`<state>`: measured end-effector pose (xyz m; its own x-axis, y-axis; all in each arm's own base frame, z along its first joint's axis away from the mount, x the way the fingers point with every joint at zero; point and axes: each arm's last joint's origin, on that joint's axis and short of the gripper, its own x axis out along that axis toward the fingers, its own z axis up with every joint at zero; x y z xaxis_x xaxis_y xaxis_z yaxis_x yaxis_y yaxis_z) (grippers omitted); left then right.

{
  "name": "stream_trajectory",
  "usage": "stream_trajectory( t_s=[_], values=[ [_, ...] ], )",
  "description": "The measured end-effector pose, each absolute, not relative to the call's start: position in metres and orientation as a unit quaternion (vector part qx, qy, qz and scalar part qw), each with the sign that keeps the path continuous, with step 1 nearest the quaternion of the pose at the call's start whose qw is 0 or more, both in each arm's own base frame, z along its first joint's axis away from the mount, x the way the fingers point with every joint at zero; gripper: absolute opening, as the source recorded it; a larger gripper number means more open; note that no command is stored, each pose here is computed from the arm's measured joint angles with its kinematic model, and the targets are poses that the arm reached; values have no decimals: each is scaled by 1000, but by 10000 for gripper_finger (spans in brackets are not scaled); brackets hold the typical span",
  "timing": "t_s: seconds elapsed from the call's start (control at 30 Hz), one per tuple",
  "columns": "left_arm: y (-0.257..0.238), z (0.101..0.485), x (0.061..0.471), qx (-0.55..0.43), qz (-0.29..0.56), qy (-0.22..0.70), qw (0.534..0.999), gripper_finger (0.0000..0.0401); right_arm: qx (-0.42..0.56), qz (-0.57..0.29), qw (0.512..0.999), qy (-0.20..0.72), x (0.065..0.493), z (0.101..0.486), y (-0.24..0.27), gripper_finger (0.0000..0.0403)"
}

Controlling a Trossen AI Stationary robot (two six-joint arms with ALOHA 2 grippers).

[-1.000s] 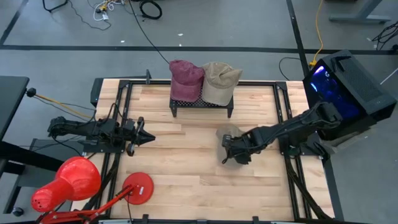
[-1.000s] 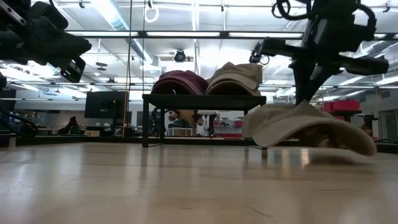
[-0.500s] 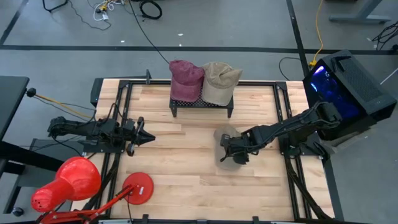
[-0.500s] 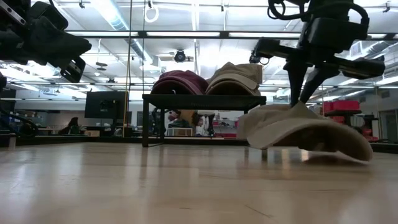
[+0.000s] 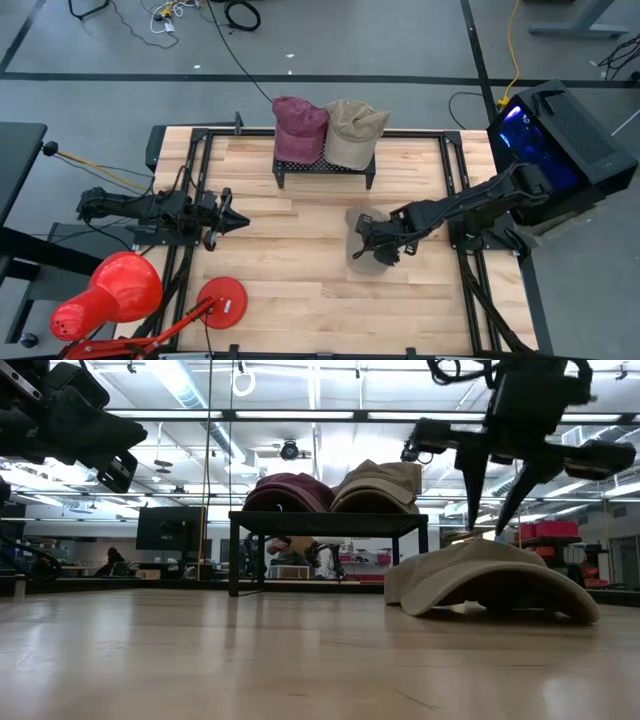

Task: Pick & Place hat
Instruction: Stack the brown cap on top of the brown cap on the shelf

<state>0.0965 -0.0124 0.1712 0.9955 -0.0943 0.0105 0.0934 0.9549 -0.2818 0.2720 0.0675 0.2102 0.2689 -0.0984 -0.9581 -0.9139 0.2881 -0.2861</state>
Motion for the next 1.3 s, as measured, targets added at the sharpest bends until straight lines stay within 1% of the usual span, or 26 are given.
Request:
stream_trajectory(
  t_s=[0.1,0.17,0.37,0.5,0.7,0.83,1.03,1.13,1.3],
  values=[
    [-12,171,97,-142,-48,2,989,39,-492,307,640,504,269,219,67,129],
    [-12,171,97,-142,-48,2,989,39,-485,279,657,505,267,226,66,144],
    [-12,171,97,-142,-48,2,989,39,-423,176,740,492,265,261,64,173],
    [-12,171,97,-142,-48,1,989,39,-339,97,803,481,267,287,64,180],
    [-12,171,97,-142,-48,2,989,39,-192,16,859,475,268,316,64,177],
    [-12,171,97,-142,-48,2,989,39,-97,-6,875,475,268,319,66,173],
    [-12,171,97,-142,-47,2,989,39,18,-27,870,492,267,312,67,171],
    [-12,171,97,-142,-47,2,989,39,49,-46,865,497,266,307,67,171],
    [-12,171,97,-142,-48,2,989,39,72,-30,860,505,267,293,68,171]
  ],
)
